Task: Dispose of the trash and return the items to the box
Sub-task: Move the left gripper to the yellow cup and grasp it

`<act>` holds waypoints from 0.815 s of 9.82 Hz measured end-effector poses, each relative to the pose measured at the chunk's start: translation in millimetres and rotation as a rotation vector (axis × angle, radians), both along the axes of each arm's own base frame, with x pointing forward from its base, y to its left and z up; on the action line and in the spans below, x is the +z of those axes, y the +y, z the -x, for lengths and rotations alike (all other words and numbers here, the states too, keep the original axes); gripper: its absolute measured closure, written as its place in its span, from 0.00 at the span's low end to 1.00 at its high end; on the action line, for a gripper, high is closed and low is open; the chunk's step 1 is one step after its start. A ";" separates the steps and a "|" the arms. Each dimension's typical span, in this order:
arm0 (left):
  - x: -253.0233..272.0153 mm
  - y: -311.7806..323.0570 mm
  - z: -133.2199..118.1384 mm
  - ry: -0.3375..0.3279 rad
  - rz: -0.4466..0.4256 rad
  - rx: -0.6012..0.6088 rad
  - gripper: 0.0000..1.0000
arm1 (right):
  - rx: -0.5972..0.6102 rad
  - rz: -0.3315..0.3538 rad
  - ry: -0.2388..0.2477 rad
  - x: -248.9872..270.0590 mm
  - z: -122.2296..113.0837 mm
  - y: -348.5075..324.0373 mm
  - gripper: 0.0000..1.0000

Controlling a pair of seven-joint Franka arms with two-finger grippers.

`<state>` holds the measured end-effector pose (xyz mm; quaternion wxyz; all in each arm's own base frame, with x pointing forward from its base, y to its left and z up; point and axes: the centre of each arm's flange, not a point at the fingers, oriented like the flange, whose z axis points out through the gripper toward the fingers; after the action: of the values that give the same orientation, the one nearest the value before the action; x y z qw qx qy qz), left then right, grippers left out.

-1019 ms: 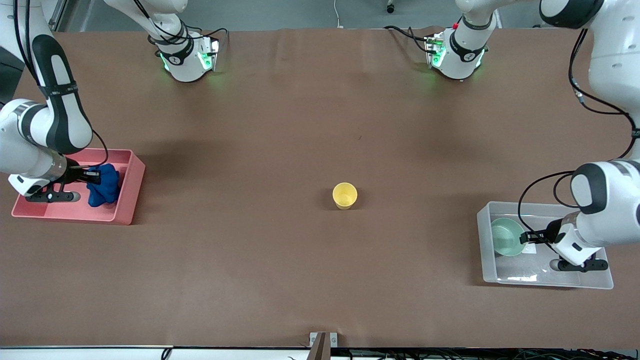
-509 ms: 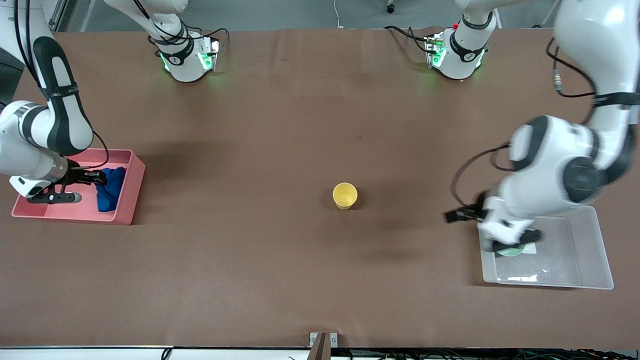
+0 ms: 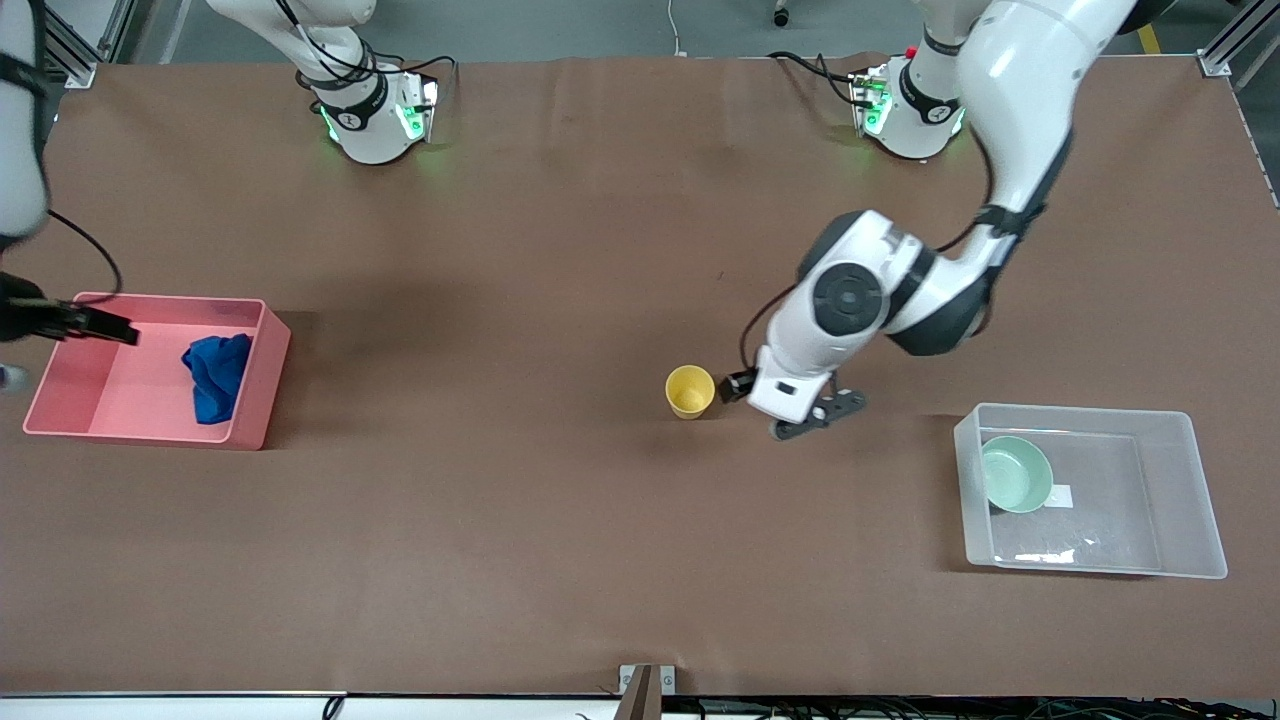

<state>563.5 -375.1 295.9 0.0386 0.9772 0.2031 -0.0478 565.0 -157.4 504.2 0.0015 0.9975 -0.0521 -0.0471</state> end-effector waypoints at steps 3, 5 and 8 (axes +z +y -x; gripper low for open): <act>-27.8 -29.2 15.5 0.006 0.033 0.054 0.14 | -0.079 -0.031 -0.044 91.1 32.1 46.5 0.00; -49.6 -37.9 16.0 -0.003 0.076 0.085 0.35 | -0.095 -0.026 -0.056 156.7 46.9 72.1 0.00; -67.6 -39.7 15.1 0.000 0.099 0.109 0.76 | -0.081 -0.024 -0.026 159.7 43.4 79.6 0.00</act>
<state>548.4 -414.8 228.2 0.0893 0.9616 0.2536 -0.0558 521.7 -77.9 663.9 -0.0133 0.9951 -0.0920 -0.0346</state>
